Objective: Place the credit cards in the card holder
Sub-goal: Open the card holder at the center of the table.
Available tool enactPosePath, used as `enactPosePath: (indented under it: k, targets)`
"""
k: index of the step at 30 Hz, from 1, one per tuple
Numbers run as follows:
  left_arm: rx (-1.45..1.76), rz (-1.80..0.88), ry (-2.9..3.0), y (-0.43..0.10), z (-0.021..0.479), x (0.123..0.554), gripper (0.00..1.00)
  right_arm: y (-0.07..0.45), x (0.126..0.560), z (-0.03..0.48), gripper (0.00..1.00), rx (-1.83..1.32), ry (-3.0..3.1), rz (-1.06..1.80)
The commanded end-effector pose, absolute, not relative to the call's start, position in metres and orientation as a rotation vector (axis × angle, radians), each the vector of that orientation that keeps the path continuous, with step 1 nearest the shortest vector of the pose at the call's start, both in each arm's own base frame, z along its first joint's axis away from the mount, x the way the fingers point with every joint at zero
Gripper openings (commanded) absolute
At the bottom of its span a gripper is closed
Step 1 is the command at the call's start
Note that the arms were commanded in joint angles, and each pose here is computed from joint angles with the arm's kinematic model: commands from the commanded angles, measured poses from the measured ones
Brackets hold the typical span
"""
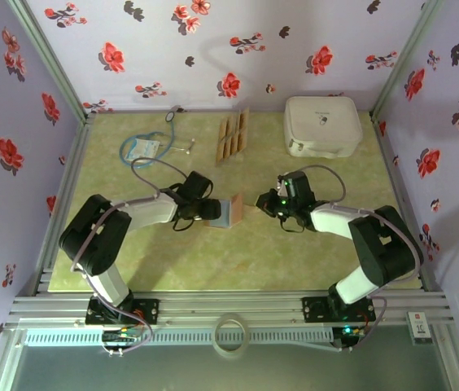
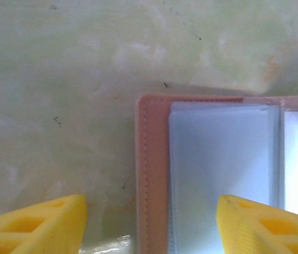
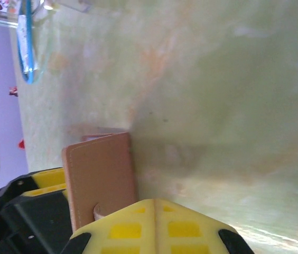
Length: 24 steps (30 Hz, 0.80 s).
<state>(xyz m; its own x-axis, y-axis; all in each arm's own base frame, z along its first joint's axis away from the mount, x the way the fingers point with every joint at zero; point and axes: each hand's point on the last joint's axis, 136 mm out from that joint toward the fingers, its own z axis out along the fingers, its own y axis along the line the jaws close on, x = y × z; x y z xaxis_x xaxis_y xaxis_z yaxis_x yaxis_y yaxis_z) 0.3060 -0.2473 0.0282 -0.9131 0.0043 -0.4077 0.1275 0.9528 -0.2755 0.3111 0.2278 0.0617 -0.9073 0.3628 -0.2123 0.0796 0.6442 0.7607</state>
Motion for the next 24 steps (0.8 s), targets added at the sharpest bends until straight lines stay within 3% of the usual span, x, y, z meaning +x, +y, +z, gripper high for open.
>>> enactPosePath:
  k: [1,8,14,18,24]
  targets:
    - [0.136,-0.367,2.713,-0.249,0.026,0.303,0.67,0.219,0.307,0.046,0.0,0.304,2.563,1.067]
    - [0.141,-0.439,2.687,-0.259,0.038,0.301,0.67,0.21,0.304,0.035,0.0,0.282,2.618,0.968]
    - [0.105,-0.578,2.619,-0.27,0.052,0.302,0.46,0.208,0.305,0.032,0.0,0.284,2.637,0.95]
    - [0.094,-0.631,2.589,-0.275,0.059,0.303,0.29,0.205,0.305,0.04,0.15,0.268,2.634,0.925]
    - [0.103,-0.65,2.582,-0.278,0.062,0.298,0.22,0.194,0.299,0.067,0.41,0.237,2.594,0.873]
